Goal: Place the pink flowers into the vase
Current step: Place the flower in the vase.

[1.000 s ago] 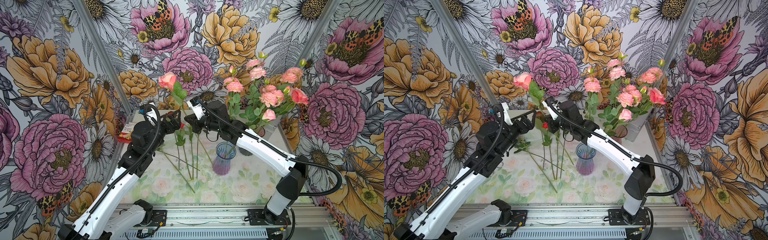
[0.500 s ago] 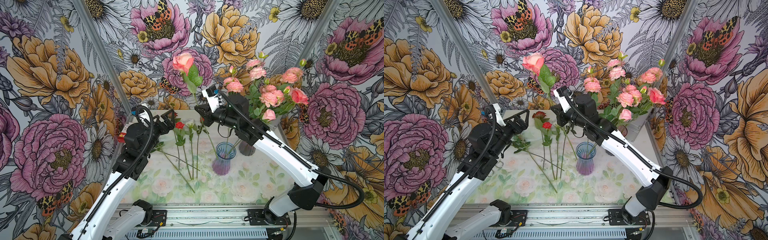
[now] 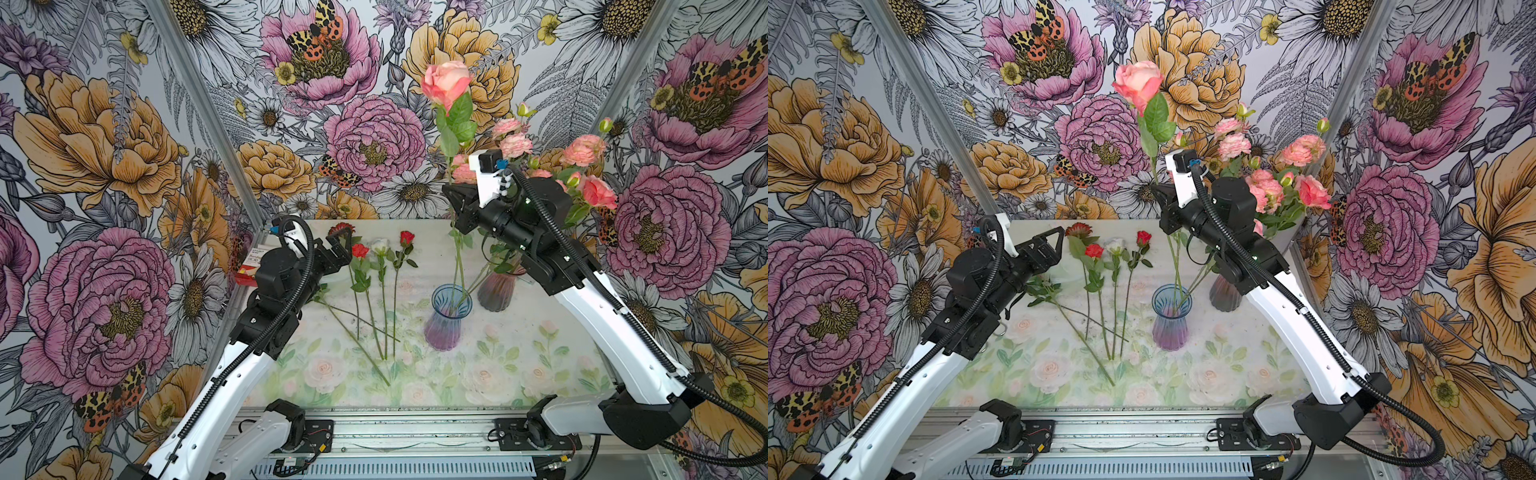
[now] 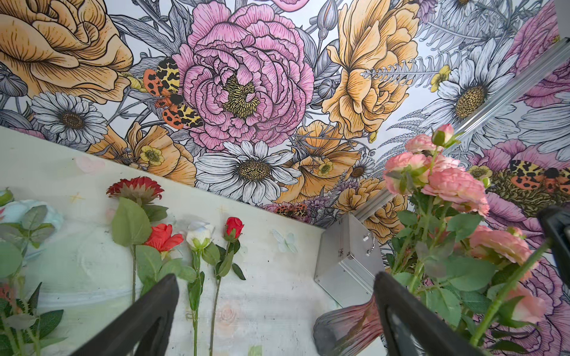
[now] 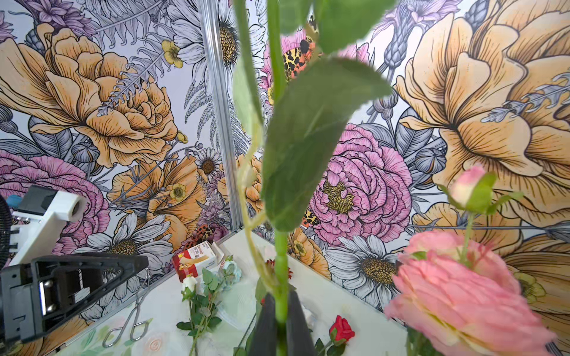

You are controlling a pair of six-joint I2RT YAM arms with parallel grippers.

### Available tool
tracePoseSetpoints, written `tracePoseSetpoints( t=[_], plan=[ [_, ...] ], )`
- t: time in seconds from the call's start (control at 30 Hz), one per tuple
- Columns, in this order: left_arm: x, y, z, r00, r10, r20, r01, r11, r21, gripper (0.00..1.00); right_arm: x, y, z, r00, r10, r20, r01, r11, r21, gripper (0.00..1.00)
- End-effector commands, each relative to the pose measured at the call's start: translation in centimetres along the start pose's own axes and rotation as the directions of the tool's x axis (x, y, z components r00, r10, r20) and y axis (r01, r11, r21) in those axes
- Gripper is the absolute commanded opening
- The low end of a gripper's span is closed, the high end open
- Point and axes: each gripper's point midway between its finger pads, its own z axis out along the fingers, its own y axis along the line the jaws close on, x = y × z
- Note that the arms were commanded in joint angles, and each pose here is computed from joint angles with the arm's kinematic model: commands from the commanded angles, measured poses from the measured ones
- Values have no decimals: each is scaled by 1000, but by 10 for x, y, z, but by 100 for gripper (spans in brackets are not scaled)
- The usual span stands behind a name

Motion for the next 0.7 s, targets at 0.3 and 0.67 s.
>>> tracePoseSetpoints(
  t=[0.3,0.67],
  plan=[
    [13,7,6,999,-18,-47,18,1000,-3,99,57,-7,10,1000,7,16,-7,1000,-15,0],
    [18,9,11,998,-18,-63,18,1000,-7,99,94,-5,6,998,44,33,-44,999,-25,0]
  ],
)
